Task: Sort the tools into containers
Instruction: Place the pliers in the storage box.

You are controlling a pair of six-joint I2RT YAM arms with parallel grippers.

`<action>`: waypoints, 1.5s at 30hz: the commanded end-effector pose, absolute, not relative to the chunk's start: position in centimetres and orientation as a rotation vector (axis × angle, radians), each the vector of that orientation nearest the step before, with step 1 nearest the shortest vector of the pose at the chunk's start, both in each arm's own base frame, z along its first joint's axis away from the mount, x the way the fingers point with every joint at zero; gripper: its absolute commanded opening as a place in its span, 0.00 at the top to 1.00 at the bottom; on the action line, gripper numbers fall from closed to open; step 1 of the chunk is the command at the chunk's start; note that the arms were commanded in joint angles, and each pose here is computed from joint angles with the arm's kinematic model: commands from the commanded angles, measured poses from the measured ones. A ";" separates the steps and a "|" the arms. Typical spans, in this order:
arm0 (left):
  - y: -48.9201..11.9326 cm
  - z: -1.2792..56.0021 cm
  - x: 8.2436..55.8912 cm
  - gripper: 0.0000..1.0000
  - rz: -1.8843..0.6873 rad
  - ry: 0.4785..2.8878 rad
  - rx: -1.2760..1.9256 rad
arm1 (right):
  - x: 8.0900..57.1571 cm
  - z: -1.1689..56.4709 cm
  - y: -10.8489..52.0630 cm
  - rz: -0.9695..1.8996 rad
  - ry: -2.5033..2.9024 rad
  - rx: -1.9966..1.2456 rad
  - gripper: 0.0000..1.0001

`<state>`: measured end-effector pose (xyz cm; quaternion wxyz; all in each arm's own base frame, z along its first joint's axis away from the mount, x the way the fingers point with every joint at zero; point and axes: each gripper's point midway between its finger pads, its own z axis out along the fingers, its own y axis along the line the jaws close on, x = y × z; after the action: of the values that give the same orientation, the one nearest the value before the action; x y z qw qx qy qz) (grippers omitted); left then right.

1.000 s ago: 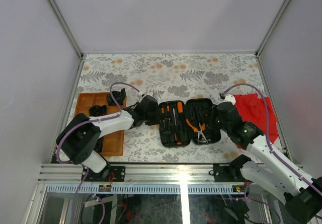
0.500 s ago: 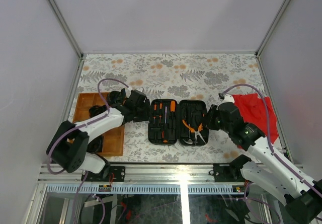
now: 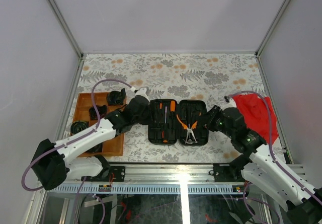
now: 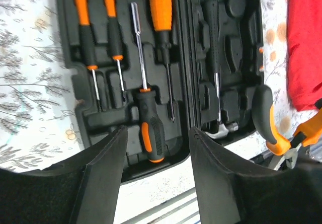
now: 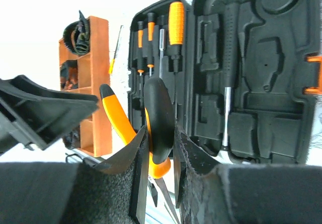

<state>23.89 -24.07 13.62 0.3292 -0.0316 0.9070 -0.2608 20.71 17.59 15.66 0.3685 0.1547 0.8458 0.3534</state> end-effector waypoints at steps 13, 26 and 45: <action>-34.3 15.0 23.9 0.52 -0.629 2.363 0.108 | 21.0 19.5 21.1 1.136 2.119 0.281 1.00; -35.8 14.5 23.4 0.49 -0.643 2.354 0.212 | 22.2 18.0 21.3 0.976 2.231 0.137 1.00; -21.3 12.7 25.2 0.41 -0.476 2.369 -0.075 | 26.1 13.2 16.9 1.007 2.312 0.259 1.00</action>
<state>25.68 -23.78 13.73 0.3537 -0.0228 0.9115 -0.2088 24.47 17.19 11.59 0.2742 0.1269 0.8849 0.3546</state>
